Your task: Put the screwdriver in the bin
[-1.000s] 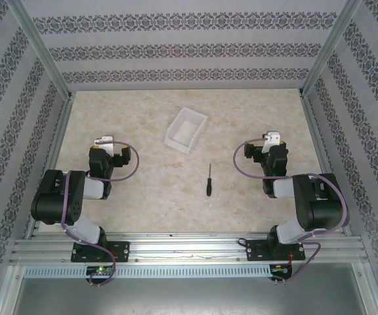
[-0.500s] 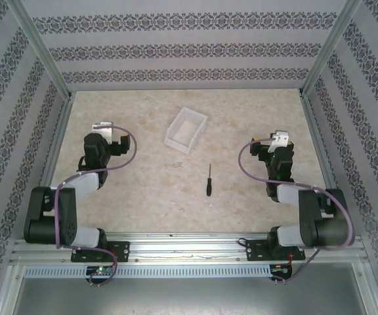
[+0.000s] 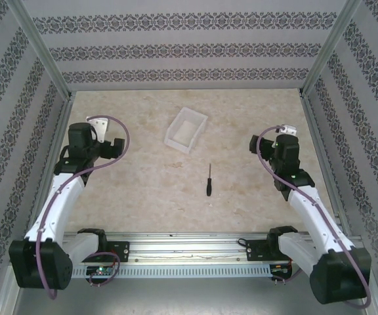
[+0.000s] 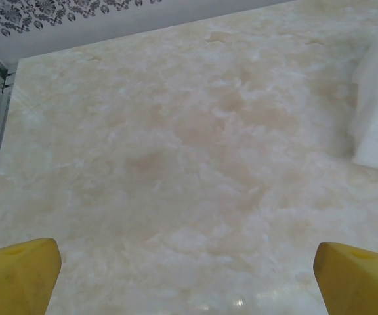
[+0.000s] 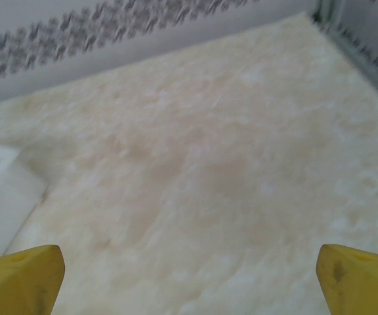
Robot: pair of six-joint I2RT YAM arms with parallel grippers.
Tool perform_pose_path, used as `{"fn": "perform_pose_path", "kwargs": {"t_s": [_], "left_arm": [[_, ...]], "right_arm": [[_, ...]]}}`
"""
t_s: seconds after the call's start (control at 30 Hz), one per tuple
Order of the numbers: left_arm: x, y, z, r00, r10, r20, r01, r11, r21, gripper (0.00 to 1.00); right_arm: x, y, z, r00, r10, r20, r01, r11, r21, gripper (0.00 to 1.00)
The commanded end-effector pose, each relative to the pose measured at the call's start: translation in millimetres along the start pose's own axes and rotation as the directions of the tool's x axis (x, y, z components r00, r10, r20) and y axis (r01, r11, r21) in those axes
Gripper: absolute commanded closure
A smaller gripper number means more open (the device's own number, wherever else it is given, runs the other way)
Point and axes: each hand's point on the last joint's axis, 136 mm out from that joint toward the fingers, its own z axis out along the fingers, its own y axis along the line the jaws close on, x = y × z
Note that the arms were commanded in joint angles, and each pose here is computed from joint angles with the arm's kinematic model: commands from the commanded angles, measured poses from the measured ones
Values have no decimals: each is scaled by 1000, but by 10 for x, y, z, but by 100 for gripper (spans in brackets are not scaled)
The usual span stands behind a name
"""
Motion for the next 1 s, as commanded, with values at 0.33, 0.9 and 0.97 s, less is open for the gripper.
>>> {"fn": "perform_pose_path", "kwargs": {"t_s": [0.33,0.9,0.97], "left_arm": [[504,-277,-736,956,40,-289,2,990,144,1],[474,-388,-903,963,9,-270,44,980,191,1],[478,-388,-907,963,6,-268,47,981,190,1]], "right_arm": [[1286,830,-725,809,-165,-564,80,982,-173,12],[2032,1393,-250,676,-257,-690,204,966,-160,28],[2072,1388,-194,670,-257,-696,219,965,-146,28]]}}
